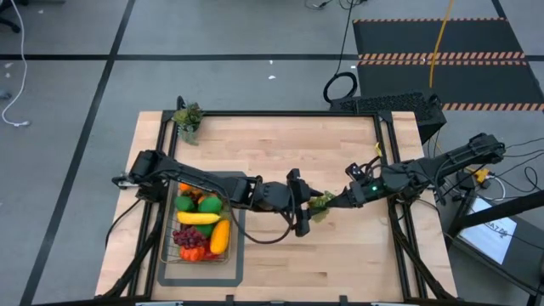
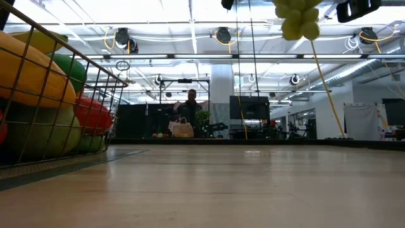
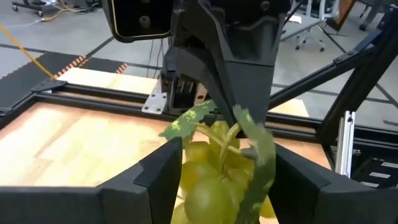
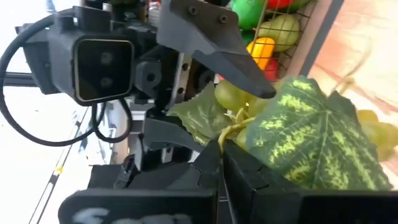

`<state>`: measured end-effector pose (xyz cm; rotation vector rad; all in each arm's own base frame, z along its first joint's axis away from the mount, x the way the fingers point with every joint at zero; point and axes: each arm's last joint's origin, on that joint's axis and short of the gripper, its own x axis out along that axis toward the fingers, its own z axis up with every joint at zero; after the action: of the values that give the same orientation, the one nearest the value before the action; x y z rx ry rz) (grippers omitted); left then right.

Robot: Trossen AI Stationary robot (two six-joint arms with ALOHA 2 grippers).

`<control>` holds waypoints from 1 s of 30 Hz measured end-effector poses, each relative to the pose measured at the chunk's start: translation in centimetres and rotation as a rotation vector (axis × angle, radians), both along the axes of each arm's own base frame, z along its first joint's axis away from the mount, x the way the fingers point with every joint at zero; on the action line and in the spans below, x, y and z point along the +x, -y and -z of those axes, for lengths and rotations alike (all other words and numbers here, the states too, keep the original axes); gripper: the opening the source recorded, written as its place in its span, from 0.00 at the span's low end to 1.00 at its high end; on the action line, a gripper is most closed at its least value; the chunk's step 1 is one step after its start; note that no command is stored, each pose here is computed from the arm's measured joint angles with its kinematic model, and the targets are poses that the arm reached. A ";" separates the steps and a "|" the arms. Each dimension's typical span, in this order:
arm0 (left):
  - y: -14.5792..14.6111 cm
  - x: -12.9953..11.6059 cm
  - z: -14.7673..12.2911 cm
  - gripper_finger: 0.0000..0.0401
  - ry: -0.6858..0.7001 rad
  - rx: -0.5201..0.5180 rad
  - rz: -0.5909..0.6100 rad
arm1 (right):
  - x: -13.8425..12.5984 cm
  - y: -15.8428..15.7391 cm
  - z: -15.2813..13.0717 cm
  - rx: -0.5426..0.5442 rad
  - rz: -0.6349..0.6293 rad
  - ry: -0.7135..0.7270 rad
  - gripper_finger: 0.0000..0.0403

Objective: Build produce basket
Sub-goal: Put the green grapes into the wire basket

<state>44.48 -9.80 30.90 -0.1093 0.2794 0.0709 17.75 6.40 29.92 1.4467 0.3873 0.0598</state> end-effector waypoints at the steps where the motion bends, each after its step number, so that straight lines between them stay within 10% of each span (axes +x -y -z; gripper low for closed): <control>1: 0.0 0.0 0.0 0.51 0.000 0.001 -0.001 | 0.0 0.0 -0.1 0.001 -0.001 0.006 0.01; 23: -0.1 0.1 -0.4 0.05 0.044 -0.026 0.014 | 0.0 0.0 -0.3 -0.039 -0.010 0.040 0.01; 30: -0.1 0.2 -0.4 0.06 0.048 -0.048 0.006 | 0.1 0.0 -0.8 -0.095 -0.022 0.110 0.15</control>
<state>44.65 -9.67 31.30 -0.1573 0.2334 0.0559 17.83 6.42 30.71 1.3389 0.3120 0.1367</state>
